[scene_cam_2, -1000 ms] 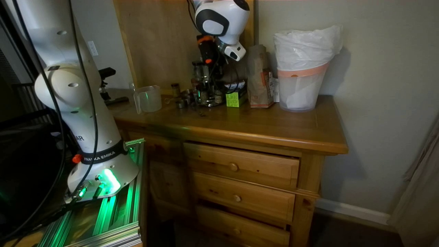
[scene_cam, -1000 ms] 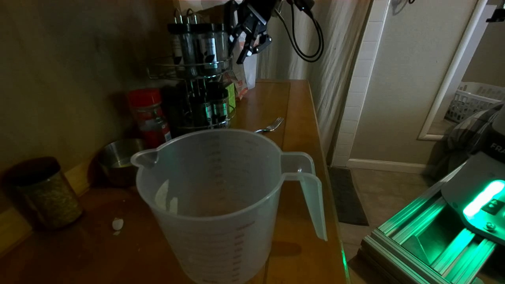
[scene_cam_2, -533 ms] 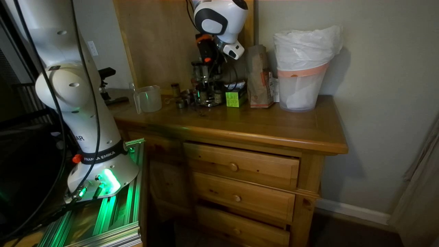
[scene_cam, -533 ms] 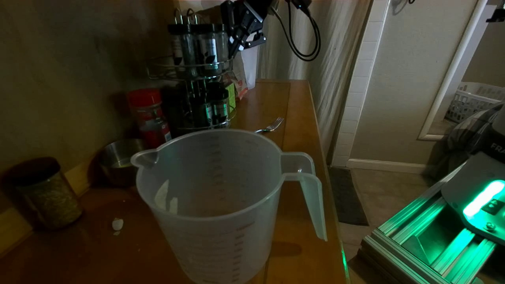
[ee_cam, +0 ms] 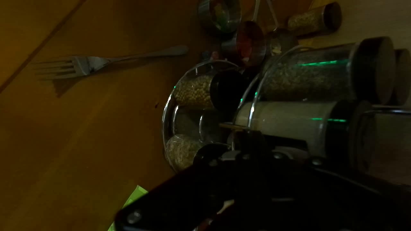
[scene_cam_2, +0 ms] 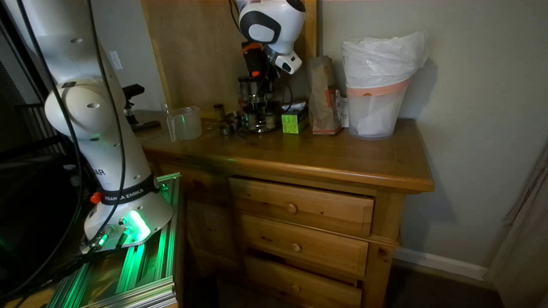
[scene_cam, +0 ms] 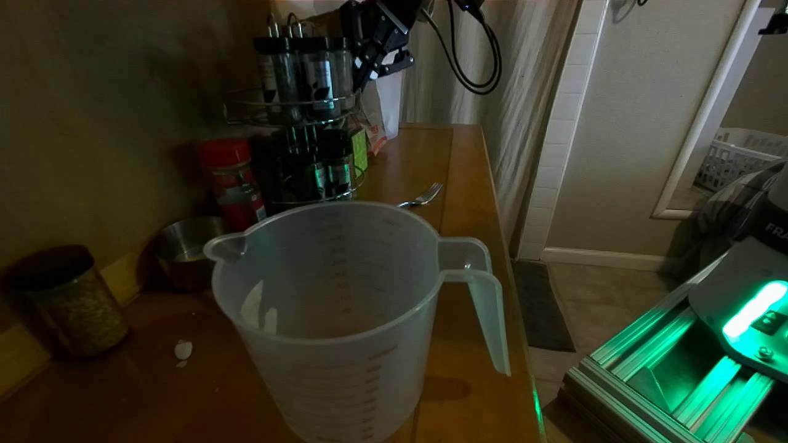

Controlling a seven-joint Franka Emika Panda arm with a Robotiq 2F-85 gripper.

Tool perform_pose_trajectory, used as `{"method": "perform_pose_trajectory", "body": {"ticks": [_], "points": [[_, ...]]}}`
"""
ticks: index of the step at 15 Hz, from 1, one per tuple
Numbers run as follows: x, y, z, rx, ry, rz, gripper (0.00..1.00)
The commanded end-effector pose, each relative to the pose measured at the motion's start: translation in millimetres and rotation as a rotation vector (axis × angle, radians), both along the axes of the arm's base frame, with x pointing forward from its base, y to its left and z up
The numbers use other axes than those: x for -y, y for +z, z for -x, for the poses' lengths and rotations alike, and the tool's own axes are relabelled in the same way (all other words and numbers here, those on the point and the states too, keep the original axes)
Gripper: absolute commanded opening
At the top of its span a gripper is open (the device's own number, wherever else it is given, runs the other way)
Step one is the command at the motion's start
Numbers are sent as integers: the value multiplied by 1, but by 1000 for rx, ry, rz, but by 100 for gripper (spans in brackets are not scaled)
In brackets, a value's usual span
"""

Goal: Remove one container from the seasoning rack and put it on the table

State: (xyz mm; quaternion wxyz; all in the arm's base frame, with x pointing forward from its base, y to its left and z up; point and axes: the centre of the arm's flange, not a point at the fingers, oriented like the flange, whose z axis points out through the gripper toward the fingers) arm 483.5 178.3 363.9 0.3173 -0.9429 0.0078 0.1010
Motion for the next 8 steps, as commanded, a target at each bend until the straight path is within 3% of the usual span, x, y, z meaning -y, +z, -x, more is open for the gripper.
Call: {"method": "perform_pose_trajectory", "body": {"ticks": [1,3,4,8], "points": [[-10,1,26,20,-64,21,1],[-5,8,33,64,-123,51,1],[-5,11,38,69,-141,67,29],[-16,16,67,38,-156,109,50]]}}
